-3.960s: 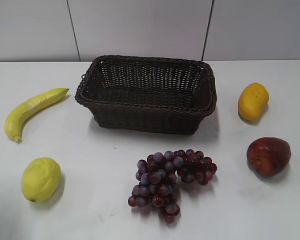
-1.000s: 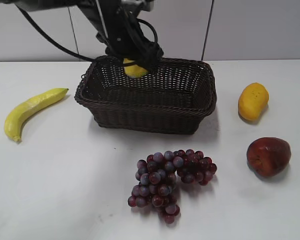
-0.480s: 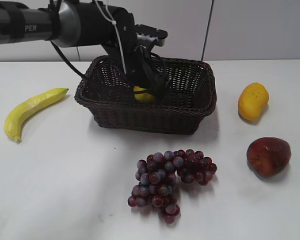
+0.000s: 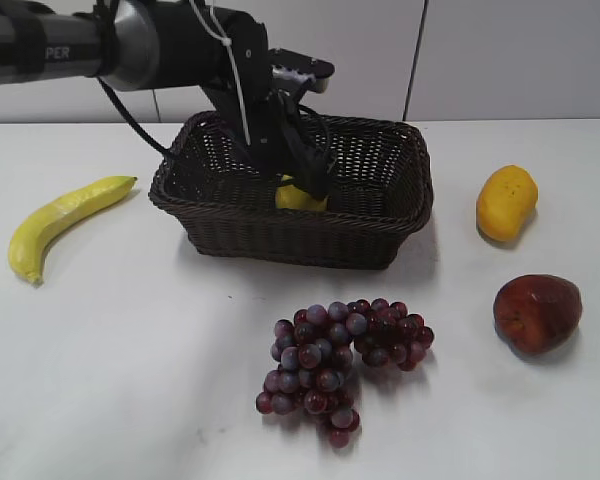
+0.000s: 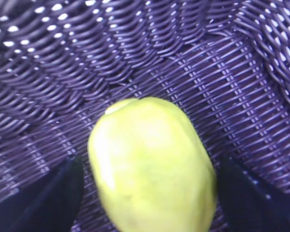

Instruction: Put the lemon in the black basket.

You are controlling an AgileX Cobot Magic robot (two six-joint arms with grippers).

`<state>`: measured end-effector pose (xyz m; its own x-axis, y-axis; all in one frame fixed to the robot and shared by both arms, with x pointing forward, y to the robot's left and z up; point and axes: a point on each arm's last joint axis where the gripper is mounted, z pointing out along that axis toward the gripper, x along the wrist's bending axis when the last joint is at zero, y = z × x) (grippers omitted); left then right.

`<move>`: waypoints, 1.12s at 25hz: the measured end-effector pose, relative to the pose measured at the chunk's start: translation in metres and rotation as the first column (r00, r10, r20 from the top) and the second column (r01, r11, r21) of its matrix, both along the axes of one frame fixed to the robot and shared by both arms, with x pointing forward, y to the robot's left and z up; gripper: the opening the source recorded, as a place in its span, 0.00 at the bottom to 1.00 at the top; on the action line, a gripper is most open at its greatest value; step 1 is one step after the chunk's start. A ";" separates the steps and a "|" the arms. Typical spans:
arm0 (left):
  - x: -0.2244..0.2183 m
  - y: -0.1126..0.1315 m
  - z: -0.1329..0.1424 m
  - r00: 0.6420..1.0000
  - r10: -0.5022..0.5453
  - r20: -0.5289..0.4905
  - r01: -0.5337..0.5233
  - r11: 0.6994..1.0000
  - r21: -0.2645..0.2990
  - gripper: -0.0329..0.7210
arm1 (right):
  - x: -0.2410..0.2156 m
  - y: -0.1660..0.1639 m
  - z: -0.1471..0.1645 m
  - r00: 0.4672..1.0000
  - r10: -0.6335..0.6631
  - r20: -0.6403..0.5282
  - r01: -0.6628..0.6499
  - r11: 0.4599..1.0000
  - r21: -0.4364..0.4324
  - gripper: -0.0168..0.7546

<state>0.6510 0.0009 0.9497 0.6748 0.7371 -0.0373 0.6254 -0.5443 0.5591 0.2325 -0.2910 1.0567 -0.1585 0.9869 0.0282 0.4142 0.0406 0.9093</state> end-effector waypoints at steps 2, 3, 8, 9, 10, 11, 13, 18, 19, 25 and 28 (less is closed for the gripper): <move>-0.001 0.002 0.015 0.999 -0.009 0.037 0.009 1.000 0.006 0.88 | 0.000 0.000 0.000 1.000 0.000 0.000 0.000 1.000 0.000 0.75; -0.001 0.004 0.023 0.998 -0.014 0.059 0.013 1.000 0.013 0.88 | 0.000 0.000 0.000 1.000 0.000 0.000 0.000 1.000 0.000 0.75; -0.003 0.025 0.065 0.993 -0.011 0.119 0.006 0.999 0.045 0.83 | 0.000 0.000 0.000 1.000 0.000 0.000 0.000 1.000 0.000 0.75; -0.002 0.033 0.071 0.993 -0.004 0.115 -0.003 0.998 0.061 0.83 | 0.000 0.000 0.000 1.000 0.000 0.000 0.000 1.000 0.000 0.75; -0.002 0.040 0.077 0.994 0.003 0.106 -0.011 0.997 0.076 0.82 | 0.000 0.000 0.000 1.000 0.000 0.000 0.000 1.000 0.000 0.75; -0.002 0.050 0.079 0.997 0.015 0.082 -0.023 0.995 0.101 0.81 | 0.000 0.000 0.000 1.000 0.000 0.000 0.000 1.000 0.000 0.75; -0.001 0.071 0.084 0.998 0.061 0.019 -0.063 0.987 0.147 0.81 | 0.000 0.000 0.000 1.000 0.000 0.000 0.000 1.000 0.000 0.75; 0.007 0.141 0.080 0.954 0.241 -0.181 -0.185 0.942 0.279 0.80 | 0.000 0.000 0.000 1.000 0.000 0.000 0.000 1.000 0.000 0.75; 0.011 0.156 0.079 0.940 0.281 -0.192 -0.220 0.933 0.285 0.80 | 0.000 0.000 0.000 1.000 0.000 0.000 0.000 1.000 0.000 0.75; 0.021 0.221 0.097 0.831 0.501 -0.242 -0.469 0.865 0.181 0.76 | 0.000 0.000 0.000 1.000 0.000 0.000 0.000 1.000 0.001 0.75; 0.013 0.236 0.124 0.818 0.530 -0.221 -0.518 0.848 0.117 0.76 | 0.000 0.000 0.000 1.000 0.000 0.000 0.000 1.000 0.000 0.75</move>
<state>0.6644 0.2365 1.0736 0.1614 0.9819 -0.0991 0.9332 -0.1192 0.3391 0.2325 -0.2910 1.0567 -0.1584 0.9870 0.0284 0.4143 0.0403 0.9093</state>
